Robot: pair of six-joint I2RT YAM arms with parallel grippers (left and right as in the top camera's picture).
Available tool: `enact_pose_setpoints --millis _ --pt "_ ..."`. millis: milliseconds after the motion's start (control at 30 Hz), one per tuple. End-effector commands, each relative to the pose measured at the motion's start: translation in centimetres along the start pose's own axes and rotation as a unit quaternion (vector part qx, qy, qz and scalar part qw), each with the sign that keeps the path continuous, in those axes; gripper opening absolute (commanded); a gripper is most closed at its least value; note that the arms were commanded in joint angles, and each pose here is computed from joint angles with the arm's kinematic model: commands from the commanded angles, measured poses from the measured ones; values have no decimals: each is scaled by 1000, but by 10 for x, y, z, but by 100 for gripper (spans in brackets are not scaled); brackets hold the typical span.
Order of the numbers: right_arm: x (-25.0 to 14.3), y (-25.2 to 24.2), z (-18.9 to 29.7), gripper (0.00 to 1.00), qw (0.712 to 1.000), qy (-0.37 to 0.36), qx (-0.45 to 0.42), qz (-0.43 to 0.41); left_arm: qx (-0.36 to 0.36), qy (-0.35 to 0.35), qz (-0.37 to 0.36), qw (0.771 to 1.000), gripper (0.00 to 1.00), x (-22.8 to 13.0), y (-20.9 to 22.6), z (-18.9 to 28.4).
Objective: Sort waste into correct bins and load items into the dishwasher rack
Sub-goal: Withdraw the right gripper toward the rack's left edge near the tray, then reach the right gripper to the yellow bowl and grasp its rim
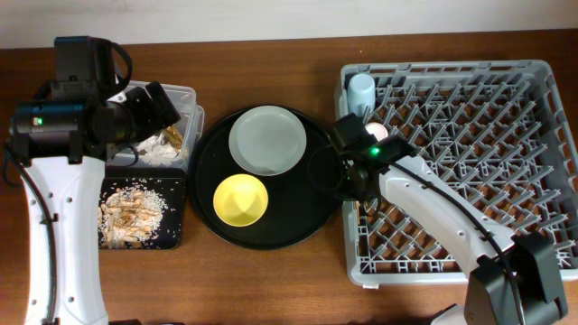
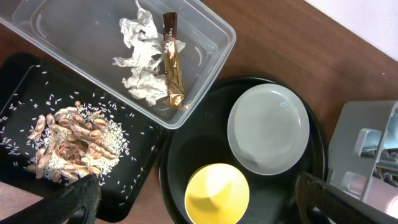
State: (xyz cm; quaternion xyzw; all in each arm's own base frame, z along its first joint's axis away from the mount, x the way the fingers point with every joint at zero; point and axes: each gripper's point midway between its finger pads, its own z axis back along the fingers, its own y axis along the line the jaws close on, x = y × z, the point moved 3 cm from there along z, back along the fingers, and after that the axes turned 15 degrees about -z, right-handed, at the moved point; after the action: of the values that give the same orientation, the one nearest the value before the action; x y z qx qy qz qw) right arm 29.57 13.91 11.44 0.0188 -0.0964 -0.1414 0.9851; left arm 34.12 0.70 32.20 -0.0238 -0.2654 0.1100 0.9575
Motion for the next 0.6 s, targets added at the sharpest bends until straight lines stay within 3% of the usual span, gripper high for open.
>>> enact_pose_setpoints --millis 0,133,233,333,367,400,433,567 --pt "-5 -4 -2 10 1000 9 -10 5 -3 -7 -8 1000 99 1 0 4" --pt "13 12 22 24 999 -20 19 37 -3 -7 -8 1000 99 1 0 4" --pt "22 31 53 28 996 -21 69 51 -3 -7 -8 1000 99 1 0 4" --pt "4 76 78 33 972 44 214 89 -3 -7 -8 1000 99 1 0 4" --pt "-8 94 81 45 956 60 258 127 -3 -7 -8 1000 99 1 0 4" --pt "-18 106 79 56 947 57 275 154 -3 -7 -8 1000 99 1 0 4" --pt "-27 115 75 59 943 54 282 171 -3 -7 -8 1000 99 1 0 4" --pt "-64 146 57 62 922 50 308 228 -3 -7 -8 1000 99 1 0 4"
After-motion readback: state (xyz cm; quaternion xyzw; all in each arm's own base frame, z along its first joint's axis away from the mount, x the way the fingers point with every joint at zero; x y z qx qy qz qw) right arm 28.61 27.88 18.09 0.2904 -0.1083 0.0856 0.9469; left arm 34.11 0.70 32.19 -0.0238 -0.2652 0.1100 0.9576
